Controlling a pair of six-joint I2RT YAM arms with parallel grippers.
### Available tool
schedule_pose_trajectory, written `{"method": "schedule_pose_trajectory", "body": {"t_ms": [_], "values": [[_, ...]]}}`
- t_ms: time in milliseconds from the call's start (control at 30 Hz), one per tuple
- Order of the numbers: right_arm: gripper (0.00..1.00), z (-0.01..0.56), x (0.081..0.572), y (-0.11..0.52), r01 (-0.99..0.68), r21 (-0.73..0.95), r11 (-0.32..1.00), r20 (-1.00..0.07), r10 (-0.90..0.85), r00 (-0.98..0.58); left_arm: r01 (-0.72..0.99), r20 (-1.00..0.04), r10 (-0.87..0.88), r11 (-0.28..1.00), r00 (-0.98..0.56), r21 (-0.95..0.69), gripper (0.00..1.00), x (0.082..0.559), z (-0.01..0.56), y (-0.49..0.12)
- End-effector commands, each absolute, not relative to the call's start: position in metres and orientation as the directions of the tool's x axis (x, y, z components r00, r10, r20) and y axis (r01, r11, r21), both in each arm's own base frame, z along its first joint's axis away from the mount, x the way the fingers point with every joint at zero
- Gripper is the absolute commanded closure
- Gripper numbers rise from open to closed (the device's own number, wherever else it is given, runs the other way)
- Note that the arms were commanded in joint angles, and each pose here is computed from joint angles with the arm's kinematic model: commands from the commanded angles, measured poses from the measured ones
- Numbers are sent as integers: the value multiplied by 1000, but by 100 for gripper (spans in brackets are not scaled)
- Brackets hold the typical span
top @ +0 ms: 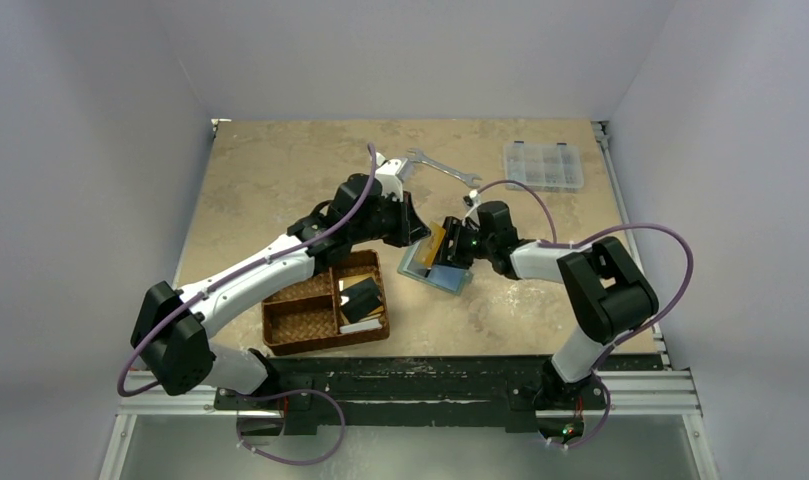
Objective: Put the credit cards into the card holder
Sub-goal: Insert the credit card into the card holder.
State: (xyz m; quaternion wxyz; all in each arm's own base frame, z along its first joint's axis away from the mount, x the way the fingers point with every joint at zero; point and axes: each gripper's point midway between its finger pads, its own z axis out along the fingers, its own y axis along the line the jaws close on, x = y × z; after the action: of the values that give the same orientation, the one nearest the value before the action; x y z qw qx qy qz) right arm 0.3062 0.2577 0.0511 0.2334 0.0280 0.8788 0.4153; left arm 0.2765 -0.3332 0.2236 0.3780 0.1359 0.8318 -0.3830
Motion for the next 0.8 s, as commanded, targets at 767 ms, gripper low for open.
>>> {"method": "schedule_pose_trajectory", "body": {"t_ms": [767], "values": [[41, 35, 269, 175, -70, 380, 922, -446, 116, -888, 475, -721, -137, 666, -679, -575, 100, 269, 214, -321]]}}
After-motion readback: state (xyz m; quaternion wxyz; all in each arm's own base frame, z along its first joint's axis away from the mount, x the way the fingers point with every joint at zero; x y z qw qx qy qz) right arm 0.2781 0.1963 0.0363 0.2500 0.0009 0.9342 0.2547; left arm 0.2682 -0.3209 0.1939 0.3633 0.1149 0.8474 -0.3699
